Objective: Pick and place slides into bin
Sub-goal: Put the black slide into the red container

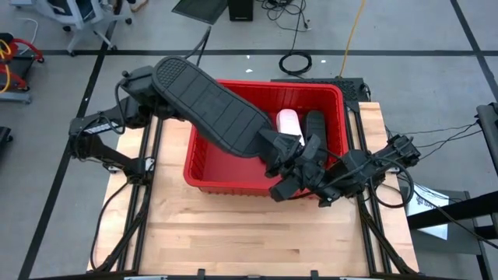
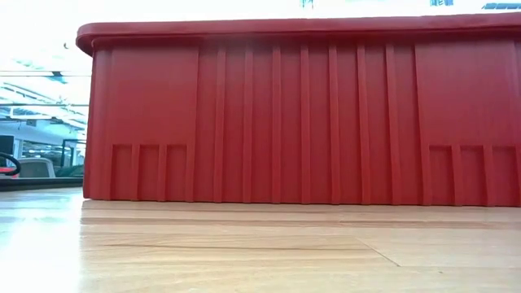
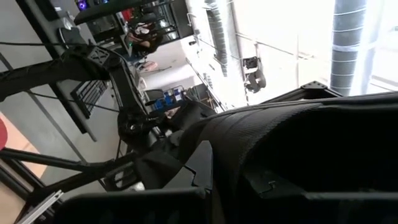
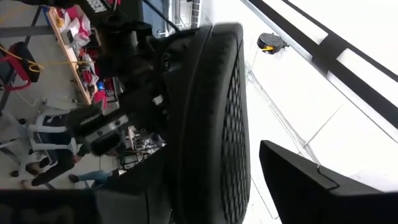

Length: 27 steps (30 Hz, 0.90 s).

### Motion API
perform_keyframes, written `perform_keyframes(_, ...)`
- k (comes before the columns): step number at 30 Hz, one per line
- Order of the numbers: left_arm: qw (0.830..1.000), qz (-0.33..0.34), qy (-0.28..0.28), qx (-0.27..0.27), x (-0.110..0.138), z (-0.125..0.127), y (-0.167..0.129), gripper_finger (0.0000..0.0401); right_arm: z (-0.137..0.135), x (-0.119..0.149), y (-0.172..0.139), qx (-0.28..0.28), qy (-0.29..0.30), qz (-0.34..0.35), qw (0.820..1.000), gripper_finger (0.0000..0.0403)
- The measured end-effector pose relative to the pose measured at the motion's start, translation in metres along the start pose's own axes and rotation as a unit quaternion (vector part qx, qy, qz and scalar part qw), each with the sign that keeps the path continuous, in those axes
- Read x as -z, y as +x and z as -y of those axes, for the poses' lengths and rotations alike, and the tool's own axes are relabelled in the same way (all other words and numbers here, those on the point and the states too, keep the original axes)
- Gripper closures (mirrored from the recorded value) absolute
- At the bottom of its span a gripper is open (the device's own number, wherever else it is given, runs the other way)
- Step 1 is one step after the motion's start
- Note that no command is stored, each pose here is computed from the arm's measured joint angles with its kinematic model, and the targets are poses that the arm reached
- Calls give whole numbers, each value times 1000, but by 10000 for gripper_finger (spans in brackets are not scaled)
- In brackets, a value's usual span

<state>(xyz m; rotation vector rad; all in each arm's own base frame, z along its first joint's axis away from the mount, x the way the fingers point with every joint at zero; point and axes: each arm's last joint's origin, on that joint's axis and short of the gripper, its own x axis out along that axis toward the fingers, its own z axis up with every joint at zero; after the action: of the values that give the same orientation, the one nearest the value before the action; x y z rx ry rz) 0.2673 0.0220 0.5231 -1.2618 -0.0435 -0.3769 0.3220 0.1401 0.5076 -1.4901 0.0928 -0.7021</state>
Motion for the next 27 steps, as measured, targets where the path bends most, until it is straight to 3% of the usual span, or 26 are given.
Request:
perform_keyframes(7,1000,-8,-6,2,0,-8,10,380,-1,2,3,1,10,-5,1000,214)
perform_keyframes(15,1000,-10,-5,1,-1,-13,15,380,1,4,2,-1,28,-26,999,298)
perform_keyframes(21,1000,-10,2,2,-1,-13,16,380,6,7,2,15,89,-44,995,353)
perform_keyframes(27,999,-10,46,3,-1,-13,16,380,7,8,2,18,116,-49,992,363)
